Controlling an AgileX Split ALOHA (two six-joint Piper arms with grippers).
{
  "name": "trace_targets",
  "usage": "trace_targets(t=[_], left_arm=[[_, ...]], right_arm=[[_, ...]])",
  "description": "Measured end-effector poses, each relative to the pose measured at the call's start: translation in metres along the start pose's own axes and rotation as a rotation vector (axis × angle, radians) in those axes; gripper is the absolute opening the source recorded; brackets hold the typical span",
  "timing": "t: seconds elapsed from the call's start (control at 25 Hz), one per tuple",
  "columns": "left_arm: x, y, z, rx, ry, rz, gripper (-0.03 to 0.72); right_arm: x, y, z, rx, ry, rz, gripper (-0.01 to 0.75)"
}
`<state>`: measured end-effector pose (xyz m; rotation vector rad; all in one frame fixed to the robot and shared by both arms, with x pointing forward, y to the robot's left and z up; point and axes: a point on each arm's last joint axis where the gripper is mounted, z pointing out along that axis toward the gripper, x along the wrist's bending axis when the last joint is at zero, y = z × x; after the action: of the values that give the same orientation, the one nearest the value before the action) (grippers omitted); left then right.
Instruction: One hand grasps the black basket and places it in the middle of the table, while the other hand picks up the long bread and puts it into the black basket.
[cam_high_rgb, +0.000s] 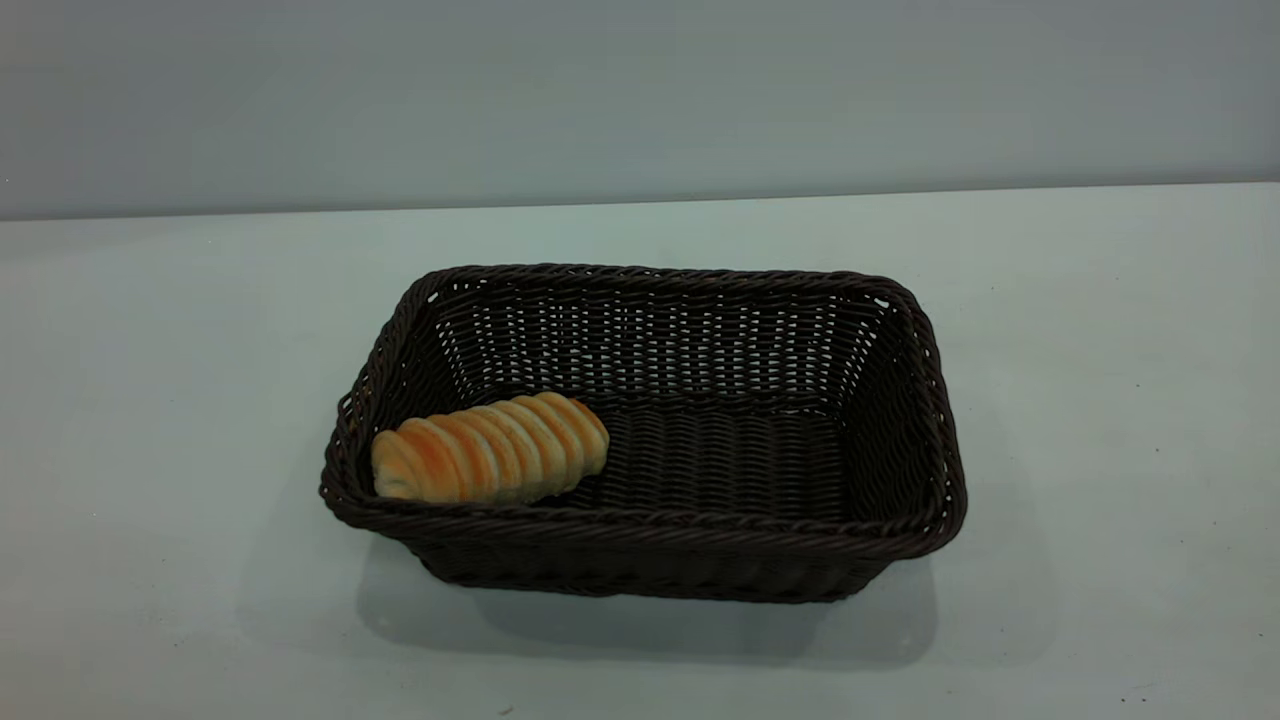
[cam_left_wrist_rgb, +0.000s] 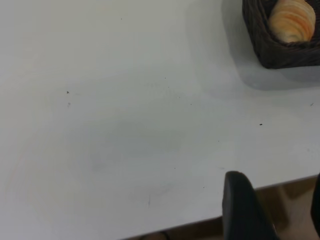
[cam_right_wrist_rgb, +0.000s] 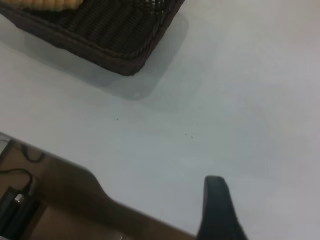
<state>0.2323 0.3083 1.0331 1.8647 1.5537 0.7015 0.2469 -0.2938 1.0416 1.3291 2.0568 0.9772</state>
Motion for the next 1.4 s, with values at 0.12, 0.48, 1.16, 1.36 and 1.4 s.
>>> trace_targets(t=[0.12,0.48,1.16,1.36,1.4], left_arm=[[-0.0006,0.0,0.0,0.0,-0.007,-0.002,0.379],[-0.0009,-0.0006,-0.0007,-0.01,-0.01,-0.003,0.379],[-0.0016,-0.0012,-0.0013,-0.011,0.04,-0.048,0.379],[-0.0034,-0.0066,-0.0063,-0.061,0.118,-0.117,0.379],[-0.0037,-0.0069,-0.0065,-0.063,0.13,-0.128,0.379]], right_arm=[[0.0,0.0,0.0,0.0,0.0,0.0,0.512],[0.0,-0.0001,0.0002,0.001,0.0,0.0,0.512],[0.0,-0.0032,-0.0023,-0.022,-0.111,0.094,0.512],[-0.0011,-0.0038,-0.0014,-0.013,-0.247,0.197,0.512],[-0.001,-0.0041,-0.0018,-0.017,-0.257,0.204,0.512]])
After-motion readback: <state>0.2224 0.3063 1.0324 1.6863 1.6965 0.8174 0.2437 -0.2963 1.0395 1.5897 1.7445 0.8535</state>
